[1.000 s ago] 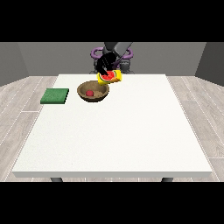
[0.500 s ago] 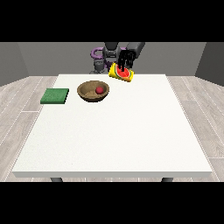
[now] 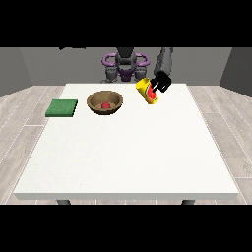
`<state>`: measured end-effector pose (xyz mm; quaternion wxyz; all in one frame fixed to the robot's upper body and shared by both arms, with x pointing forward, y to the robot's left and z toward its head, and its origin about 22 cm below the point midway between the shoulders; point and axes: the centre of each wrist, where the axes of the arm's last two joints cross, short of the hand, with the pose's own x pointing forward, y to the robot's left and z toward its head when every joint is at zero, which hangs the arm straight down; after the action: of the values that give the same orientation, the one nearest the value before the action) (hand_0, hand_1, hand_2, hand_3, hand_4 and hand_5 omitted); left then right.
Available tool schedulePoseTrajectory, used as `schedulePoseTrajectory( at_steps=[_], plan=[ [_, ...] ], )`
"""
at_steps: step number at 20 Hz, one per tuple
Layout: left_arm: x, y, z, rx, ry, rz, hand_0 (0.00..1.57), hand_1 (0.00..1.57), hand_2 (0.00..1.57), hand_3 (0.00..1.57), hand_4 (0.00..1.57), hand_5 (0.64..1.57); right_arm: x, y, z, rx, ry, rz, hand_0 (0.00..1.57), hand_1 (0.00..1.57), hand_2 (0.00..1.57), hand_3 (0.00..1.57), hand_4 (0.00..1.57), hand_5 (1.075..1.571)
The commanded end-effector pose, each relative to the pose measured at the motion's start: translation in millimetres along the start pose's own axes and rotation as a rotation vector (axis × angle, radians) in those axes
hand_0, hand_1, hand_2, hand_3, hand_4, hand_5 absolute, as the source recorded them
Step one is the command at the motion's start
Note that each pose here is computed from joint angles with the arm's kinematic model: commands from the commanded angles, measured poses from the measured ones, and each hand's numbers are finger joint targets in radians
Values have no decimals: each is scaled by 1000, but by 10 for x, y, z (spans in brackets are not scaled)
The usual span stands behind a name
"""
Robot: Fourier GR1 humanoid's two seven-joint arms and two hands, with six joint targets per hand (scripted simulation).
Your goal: Pick the cup and pour the ball into the bowl, then pick the bowl and place it on the pad
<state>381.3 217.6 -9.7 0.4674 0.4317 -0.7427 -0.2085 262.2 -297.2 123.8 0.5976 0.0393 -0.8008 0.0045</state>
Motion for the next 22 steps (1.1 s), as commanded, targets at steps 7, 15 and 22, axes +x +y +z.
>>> schedulePoseTrajectory(
  at_steps=[7,15,22],
  plan=[
    [298,180,-166,105,75,951,646,646,210,0,341,1566,26,93,-5,-63,-14,-24,0,0,0,0,518,1564],
    [-495,974,-529,104,-112,1126,0,0,0,0,0,1551,252,597,-34,-45,-156,36,0,0,0,0,498,1567],
    [-423,1934,-1179,5,-166,1029,0,0,0,0,0,1515,-402,656,-90,-99,-11,-12,0,0,0,0,477,1570]
  ],
)
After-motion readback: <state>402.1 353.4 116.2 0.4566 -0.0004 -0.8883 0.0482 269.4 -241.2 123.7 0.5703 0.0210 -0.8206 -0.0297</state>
